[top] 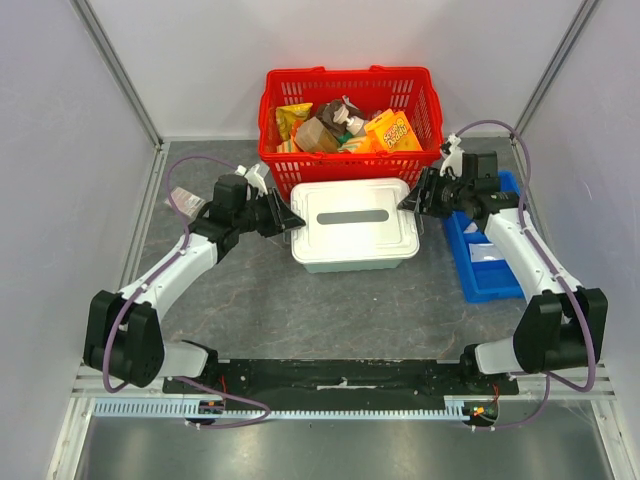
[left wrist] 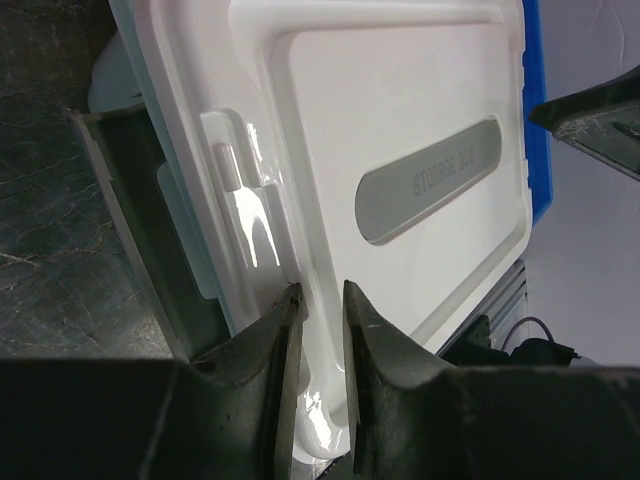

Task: Organize the chemistry lab equipment

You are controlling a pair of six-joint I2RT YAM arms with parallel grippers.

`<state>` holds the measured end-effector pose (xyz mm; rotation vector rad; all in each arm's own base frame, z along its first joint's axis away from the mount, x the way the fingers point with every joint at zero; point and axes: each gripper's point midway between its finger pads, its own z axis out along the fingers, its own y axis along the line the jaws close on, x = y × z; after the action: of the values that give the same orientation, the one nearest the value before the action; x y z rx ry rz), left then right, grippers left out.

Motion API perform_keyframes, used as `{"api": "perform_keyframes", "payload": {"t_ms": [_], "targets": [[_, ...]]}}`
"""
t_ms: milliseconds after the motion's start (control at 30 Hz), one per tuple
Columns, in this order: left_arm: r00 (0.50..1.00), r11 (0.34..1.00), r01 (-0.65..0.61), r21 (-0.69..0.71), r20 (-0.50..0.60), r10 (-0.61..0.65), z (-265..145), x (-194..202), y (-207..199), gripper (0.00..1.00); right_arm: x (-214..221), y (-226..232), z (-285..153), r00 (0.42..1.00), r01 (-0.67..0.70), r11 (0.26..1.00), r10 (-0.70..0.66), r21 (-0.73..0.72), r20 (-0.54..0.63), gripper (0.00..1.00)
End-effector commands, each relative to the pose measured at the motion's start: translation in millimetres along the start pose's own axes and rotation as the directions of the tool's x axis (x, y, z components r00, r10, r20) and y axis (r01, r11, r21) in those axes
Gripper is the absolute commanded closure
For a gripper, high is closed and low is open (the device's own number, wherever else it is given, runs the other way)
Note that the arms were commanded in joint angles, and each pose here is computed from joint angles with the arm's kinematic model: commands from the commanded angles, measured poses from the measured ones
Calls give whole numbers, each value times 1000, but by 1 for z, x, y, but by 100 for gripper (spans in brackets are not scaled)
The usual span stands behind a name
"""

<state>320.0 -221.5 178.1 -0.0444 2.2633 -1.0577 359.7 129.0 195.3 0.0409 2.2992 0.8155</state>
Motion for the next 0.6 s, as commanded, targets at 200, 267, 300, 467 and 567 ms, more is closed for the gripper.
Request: {"api": "perform_keyframes", "payload": {"t_ms": [200,267,300,467,567], "targets": [[999,997,-38,-67,-27,36,11,10,20,71,4,-43,14,993,117,970,-117,215,-12,44],[999,996,-38,-78,-29,35,12,11,22,71,8,-45,22,993,116,973,-114,200,-21,47],[999,996,-38,-82,-31,36,13,12,23,71,9,-47,25,994,112,974,-109,197,-26,48],[999,992,-39,-121,-42,34,14,14,30,71,10,-53,32,995,101,973,-101,209,-9,53],[999,991,-43,-129,-38,39,14,13,31,71,9,-52,35,994,99,976,-104,194,15,53]]}}
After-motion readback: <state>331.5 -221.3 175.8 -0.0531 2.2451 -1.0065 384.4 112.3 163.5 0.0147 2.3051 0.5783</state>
